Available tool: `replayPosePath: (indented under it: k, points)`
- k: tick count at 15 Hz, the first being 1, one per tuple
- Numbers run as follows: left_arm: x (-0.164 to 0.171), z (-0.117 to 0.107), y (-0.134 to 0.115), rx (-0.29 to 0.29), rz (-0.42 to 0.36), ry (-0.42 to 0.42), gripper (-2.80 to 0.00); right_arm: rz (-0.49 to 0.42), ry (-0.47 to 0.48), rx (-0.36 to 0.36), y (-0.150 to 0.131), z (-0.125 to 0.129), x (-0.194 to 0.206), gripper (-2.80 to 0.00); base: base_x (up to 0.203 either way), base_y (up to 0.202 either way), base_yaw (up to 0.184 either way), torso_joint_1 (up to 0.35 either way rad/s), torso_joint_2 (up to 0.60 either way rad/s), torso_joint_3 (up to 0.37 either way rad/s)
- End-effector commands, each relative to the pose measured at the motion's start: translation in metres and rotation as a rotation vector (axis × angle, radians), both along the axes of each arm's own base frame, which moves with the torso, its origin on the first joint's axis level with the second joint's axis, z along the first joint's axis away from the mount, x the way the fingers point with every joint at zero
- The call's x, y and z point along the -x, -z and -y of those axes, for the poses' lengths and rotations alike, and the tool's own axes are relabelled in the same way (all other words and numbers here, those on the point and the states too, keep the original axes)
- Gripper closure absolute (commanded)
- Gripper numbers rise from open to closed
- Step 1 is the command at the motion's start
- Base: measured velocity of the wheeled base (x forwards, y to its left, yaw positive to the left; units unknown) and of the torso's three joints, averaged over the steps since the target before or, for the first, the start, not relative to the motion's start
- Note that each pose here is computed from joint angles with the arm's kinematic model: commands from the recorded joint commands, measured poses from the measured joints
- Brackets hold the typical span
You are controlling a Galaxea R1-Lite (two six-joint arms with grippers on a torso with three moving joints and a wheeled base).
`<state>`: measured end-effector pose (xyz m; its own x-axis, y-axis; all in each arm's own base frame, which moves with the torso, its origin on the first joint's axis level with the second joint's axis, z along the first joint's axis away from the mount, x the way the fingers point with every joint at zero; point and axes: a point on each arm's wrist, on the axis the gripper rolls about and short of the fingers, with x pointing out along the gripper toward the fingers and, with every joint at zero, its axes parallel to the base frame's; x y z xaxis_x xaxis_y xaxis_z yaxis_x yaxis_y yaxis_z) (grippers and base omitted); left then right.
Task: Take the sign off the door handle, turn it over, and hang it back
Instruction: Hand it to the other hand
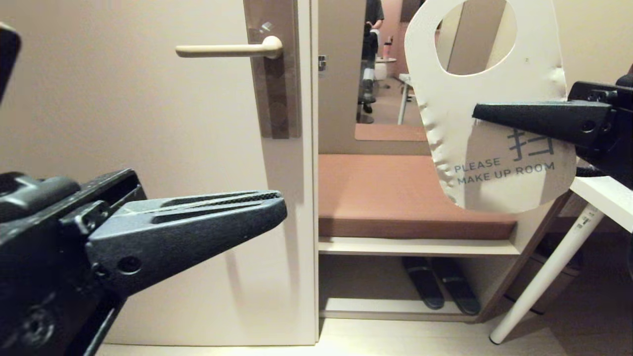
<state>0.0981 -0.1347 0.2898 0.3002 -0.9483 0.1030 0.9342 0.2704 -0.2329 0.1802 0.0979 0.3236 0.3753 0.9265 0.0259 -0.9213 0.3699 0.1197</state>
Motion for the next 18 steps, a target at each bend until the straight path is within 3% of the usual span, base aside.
replayPosePath:
  k: [1, 3, 4, 12, 13, 18]
  points:
    - [-0.016, 0.012, 0.002, -0.024, -0.02, -0.013, 0.0, -0.006, -0.021, -0.052, -0.004, -0.004, -0.002, 0.0, 0.0, 0.0, 0.0, 0.0, 0.0, 0.0]
    - [-0.02, 0.017, -0.002, -0.021, -0.018, -0.013, 0.0, -0.018, -0.048, -0.144, -0.009, -0.01, -0.007, 0.0, 0.0, 0.0, 0.0, 0.0, 0.0, 0.0]
    - [-0.022, 0.019, -0.002, -0.02, -0.018, -0.013, 0.0, -0.022, -0.053, -0.153, -0.006, -0.013, -0.011, 0.0, 0.0, 0.0, 0.0, 0.0, 0.0, 0.0]
    - [-0.034, 0.034, -0.004, -0.011, -0.015, -0.002, 0.0, -0.046, -0.141, -0.148, 0.014, -0.032, -0.005, 0.0, 0.0, 0.0, 0.0, 0.0, 0.0, 0.0]
    - [-0.034, 0.035, -0.003, -0.012, -0.014, -0.001, -2.8, -0.043, -0.14, -0.15, 0.018, -0.032, -0.004, 0.0, 0.0, 0.0, 0.0, 0.0, 0.0, 0.0]
    - [-0.034, 0.039, -0.001, -0.017, -0.02, 0.01, -2.8, -0.03, -0.148, -0.184, 0.025, -0.03, -0.001, 0.0, 0.0, 0.0, 0.0, 0.0, 0.0, 0.0]
